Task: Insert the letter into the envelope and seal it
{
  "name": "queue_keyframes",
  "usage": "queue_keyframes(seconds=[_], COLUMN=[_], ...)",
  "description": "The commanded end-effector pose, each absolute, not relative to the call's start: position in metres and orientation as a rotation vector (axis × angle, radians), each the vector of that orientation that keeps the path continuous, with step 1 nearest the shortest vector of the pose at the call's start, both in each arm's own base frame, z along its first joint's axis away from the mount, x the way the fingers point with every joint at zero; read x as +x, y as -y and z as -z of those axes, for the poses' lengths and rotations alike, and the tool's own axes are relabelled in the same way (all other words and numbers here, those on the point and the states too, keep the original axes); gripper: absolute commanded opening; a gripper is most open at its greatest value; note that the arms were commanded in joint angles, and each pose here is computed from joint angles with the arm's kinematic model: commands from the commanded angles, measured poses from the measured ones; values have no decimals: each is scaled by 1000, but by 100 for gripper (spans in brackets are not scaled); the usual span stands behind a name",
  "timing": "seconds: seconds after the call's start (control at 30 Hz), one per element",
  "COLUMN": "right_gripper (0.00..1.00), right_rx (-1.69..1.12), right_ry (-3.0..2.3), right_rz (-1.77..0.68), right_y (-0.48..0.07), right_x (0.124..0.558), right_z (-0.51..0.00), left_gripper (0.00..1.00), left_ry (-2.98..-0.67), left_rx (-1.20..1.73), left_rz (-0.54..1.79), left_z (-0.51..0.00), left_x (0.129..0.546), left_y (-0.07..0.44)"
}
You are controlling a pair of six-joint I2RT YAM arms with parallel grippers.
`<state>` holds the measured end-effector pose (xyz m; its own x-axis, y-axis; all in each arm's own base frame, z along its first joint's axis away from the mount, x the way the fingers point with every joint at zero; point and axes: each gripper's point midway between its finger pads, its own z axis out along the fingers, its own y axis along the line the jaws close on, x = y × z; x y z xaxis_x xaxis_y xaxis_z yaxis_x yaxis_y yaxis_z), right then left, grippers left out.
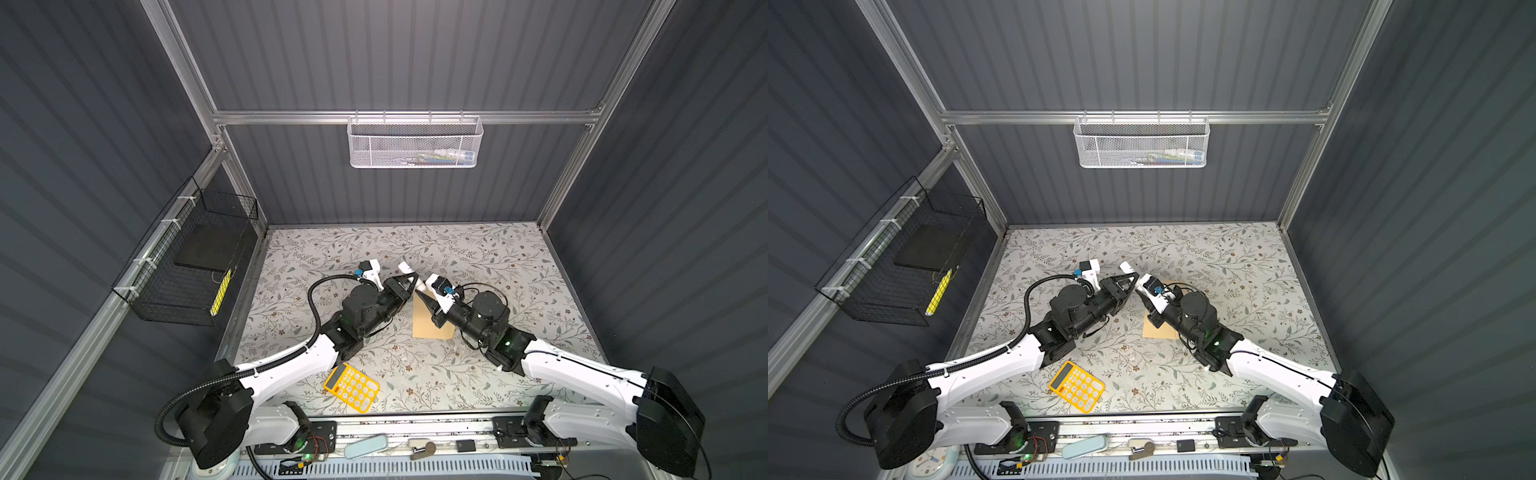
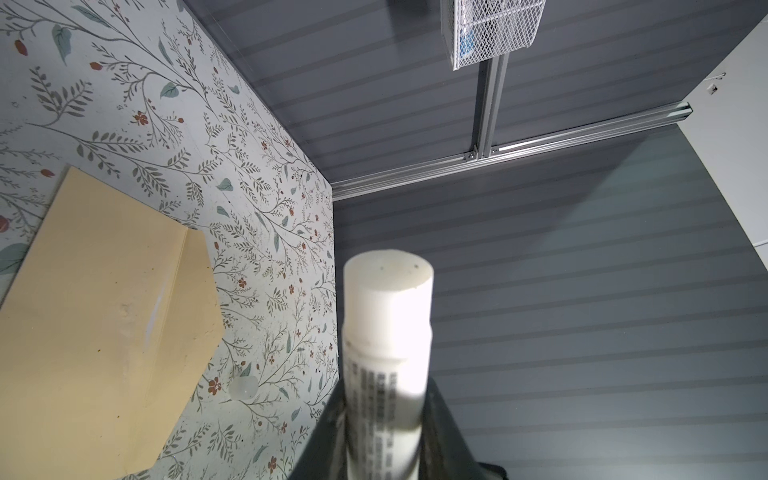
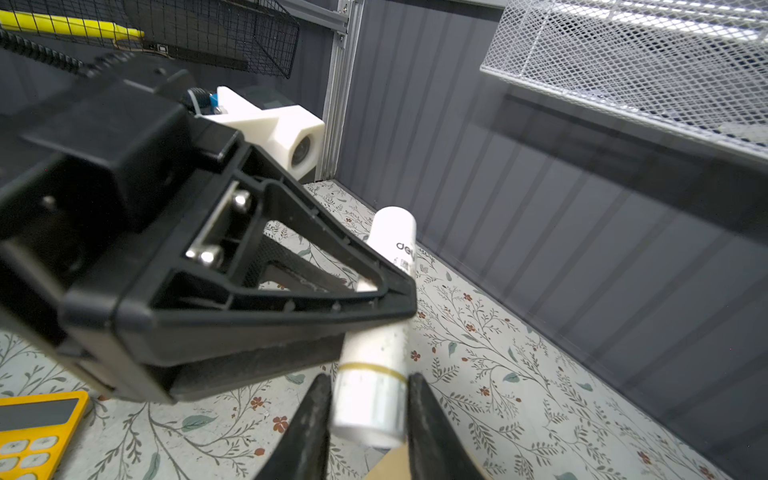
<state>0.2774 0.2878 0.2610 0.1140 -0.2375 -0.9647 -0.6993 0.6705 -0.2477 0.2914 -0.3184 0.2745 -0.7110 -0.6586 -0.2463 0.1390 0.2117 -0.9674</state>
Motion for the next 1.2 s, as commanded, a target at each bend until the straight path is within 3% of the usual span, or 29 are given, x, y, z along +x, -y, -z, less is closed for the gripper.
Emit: queue_keyframes(seconds=[0.0,0.67,1.17], right_gripper=[27,9,15], right_rx=[-816,-738,-459], right_ry=[-1426,-1511,-1699], right_rz=[-436,-656,-1075], right_y=[-292,-297,-282], right_x=[275,263,269], right_z=[-278,-289,-310], left_gripper=[2,0,0], left_ry=[-1811,-1757,-1703], left_rx=[-481,-476,-451], left_rz=[1586,1594,1606], left_z=[-283,-280,-279], left_x=[288,289,292], left_y=[315,311,312])
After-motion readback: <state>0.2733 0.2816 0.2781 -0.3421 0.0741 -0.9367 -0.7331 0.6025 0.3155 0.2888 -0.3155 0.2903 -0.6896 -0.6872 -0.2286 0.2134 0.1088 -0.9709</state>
